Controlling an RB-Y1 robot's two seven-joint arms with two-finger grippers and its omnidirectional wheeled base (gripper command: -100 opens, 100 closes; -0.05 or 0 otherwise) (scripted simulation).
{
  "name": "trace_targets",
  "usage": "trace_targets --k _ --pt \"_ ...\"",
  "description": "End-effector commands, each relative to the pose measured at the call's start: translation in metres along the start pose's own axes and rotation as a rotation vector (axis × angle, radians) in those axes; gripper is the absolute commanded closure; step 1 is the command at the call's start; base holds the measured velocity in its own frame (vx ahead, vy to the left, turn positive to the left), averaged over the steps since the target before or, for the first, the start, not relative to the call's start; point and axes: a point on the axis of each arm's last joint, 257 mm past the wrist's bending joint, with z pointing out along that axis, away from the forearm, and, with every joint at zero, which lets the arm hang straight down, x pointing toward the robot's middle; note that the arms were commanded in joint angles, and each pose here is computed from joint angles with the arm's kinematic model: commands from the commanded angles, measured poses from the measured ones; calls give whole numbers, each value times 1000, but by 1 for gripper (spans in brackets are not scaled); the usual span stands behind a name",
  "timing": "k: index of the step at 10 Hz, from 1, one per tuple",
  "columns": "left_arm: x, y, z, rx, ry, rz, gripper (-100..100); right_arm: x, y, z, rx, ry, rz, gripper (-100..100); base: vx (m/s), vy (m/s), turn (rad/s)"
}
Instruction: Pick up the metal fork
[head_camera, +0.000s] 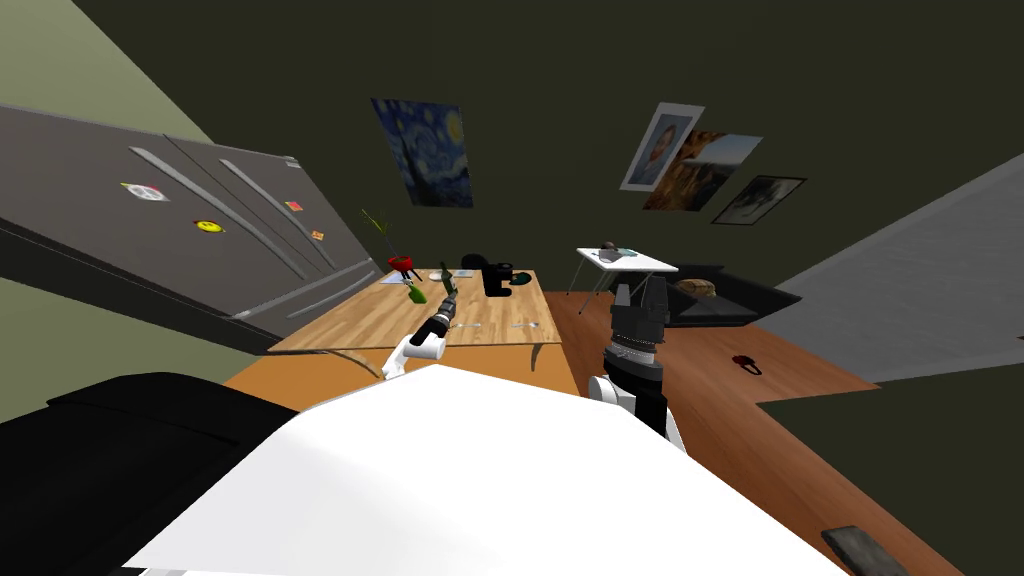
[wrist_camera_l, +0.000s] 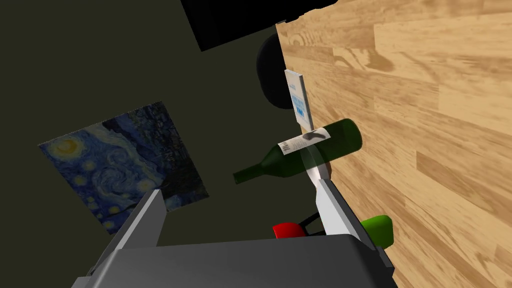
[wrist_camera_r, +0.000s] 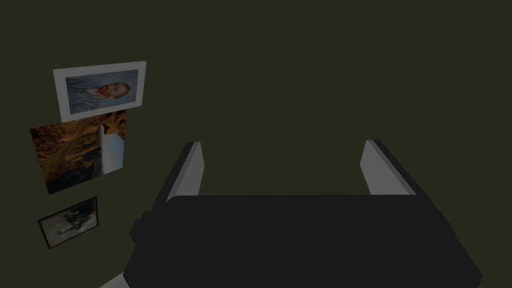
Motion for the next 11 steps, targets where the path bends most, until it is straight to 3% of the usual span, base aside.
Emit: trace_targets --k 1,3,4,11 --pt "-2 10 1 -40 -2 -6 -100 0 0 0 0 0 0 0 -15 55 -119" --pt "-5 27 6 -101 -6 -18 -100 0 0 0 0 0 0 0 -24 55 -172" --pt "-5 28 6 -103 -6 -18 -100 0 0 0 0 0 0 0 -7 20 20" --pt "-20 97 18 -344 -30 -71 -100 0 0 0 0 0 0 0 -20 49 -177"
